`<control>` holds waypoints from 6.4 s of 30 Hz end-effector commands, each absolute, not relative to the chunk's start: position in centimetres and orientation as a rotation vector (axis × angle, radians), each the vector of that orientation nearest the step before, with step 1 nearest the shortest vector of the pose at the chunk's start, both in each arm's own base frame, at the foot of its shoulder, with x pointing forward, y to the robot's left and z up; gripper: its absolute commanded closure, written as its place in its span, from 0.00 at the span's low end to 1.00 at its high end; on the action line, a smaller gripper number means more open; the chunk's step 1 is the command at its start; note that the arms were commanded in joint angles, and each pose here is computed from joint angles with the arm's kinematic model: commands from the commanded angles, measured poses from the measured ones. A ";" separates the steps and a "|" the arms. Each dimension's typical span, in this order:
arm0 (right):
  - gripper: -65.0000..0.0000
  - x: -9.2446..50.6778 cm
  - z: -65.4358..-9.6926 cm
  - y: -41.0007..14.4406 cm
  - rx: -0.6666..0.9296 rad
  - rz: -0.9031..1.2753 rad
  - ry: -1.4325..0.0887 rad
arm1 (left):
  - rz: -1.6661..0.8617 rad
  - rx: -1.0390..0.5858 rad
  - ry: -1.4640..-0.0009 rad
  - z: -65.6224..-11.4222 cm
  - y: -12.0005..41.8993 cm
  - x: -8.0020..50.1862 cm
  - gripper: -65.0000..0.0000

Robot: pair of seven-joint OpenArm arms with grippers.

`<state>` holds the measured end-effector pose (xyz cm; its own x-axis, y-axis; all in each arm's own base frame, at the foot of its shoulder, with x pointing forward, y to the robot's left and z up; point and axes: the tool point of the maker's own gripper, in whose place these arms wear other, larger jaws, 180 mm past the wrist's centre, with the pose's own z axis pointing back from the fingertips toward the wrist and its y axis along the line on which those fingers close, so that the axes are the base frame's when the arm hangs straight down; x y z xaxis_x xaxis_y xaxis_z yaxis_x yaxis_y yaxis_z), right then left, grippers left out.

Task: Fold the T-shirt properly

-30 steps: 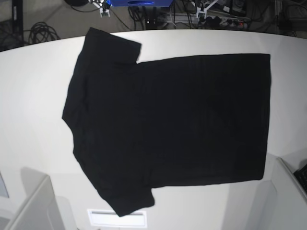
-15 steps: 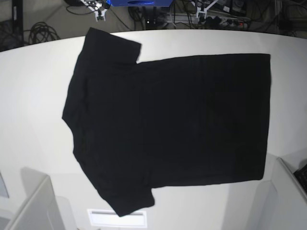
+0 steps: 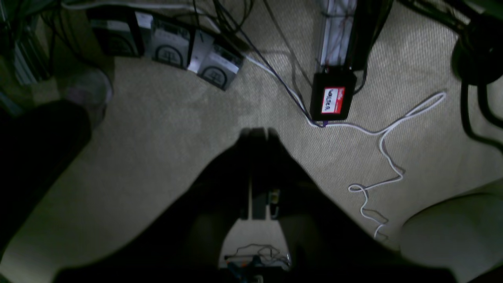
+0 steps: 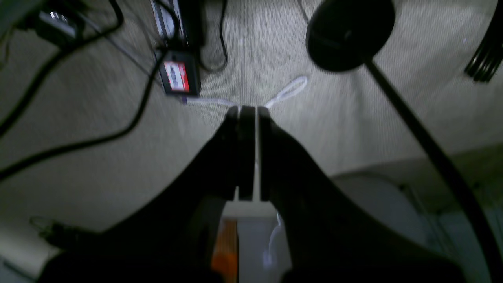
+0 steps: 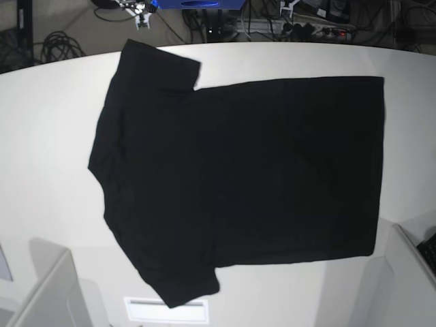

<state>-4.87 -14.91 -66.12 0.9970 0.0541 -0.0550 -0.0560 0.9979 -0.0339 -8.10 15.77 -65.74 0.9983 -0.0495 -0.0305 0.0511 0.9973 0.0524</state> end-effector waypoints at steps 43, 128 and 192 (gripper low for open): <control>1.00 -5.5 -52.6 -24.3 -0.289 -0.164 -0.313 | -0.184 0.080 -0.564 -51.6 19.5 -6.4 1.00; 1.00 13.6 -44.8 -15.0 0.330 -0.440 -0.628 | 0.482 0.062 -1.031 -36.0 37.2 9.1 0.69; 1.00 13.5 -45.1 -14.5 0.346 -0.420 -0.573 | 0.568 -0.124 -0.937 -41.8 34.0 13.9 0.16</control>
<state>14.67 -14.34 -44.53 0.7282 -0.4916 0.4776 0.2759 0.8481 0.4523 14.29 34.08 -41.48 0.4306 0.5149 0.7413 -0.4058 0.8441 -0.3506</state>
